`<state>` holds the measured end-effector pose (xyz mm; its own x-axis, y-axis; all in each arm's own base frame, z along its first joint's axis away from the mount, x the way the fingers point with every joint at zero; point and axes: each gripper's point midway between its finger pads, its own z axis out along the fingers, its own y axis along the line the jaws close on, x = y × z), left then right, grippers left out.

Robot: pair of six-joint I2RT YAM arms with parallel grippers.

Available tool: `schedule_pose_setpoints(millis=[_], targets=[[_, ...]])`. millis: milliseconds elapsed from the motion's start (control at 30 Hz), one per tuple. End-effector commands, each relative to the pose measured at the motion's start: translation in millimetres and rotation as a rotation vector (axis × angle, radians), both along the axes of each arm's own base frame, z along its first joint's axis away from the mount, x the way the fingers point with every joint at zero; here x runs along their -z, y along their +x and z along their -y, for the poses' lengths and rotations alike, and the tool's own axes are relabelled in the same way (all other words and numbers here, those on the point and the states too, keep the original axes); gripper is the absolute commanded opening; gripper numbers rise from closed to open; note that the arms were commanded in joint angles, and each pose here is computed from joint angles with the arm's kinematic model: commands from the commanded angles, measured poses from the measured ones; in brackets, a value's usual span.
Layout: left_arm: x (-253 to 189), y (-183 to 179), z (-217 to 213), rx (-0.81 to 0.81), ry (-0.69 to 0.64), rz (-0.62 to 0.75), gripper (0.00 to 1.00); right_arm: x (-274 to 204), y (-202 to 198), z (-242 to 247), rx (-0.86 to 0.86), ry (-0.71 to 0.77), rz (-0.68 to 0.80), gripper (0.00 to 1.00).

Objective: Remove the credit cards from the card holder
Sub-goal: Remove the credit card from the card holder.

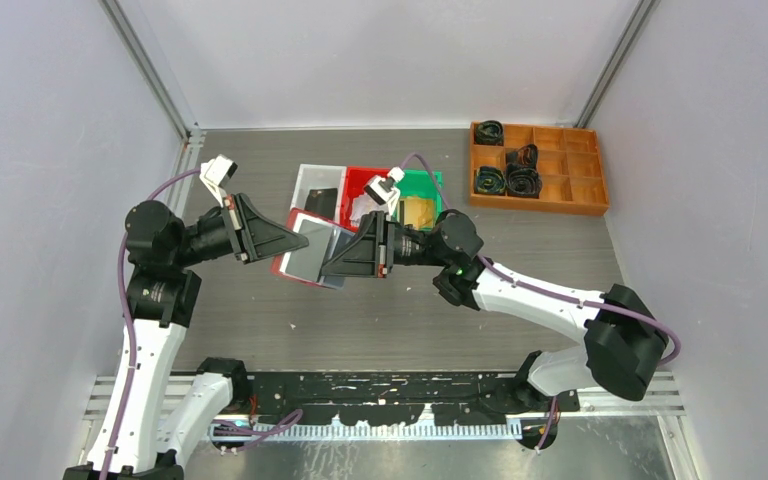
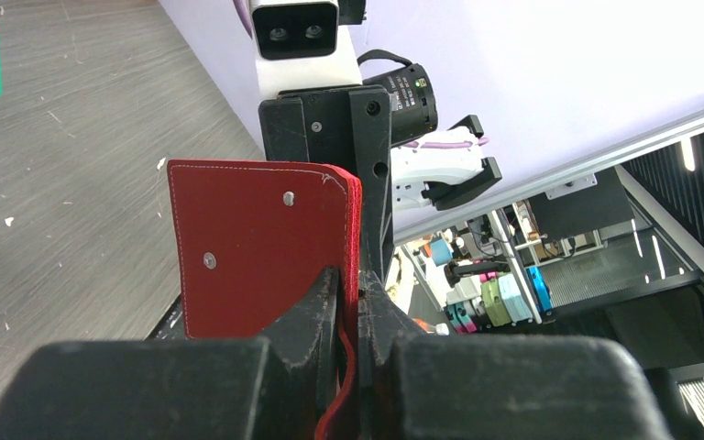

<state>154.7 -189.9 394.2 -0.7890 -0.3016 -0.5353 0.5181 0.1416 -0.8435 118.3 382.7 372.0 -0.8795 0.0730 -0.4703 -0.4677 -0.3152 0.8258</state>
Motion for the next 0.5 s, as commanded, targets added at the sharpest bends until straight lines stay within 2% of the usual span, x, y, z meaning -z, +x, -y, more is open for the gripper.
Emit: schedule_pose_setpoints(millis=[0,333,467], targets=[[-23,-7,-1,-0.006,-0.010,0.092,0.00,-32,-4,4,0.011,0.087,0.080,0.28],[-24,-10,-1,0.000,-0.007,0.102,0.00,-30,-3,7,0.025,0.109,0.069,0.01],[-25,-10,-1,0.001,-0.007,0.102,0.00,-23,-4,12,0.035,0.104,0.058,0.01]])
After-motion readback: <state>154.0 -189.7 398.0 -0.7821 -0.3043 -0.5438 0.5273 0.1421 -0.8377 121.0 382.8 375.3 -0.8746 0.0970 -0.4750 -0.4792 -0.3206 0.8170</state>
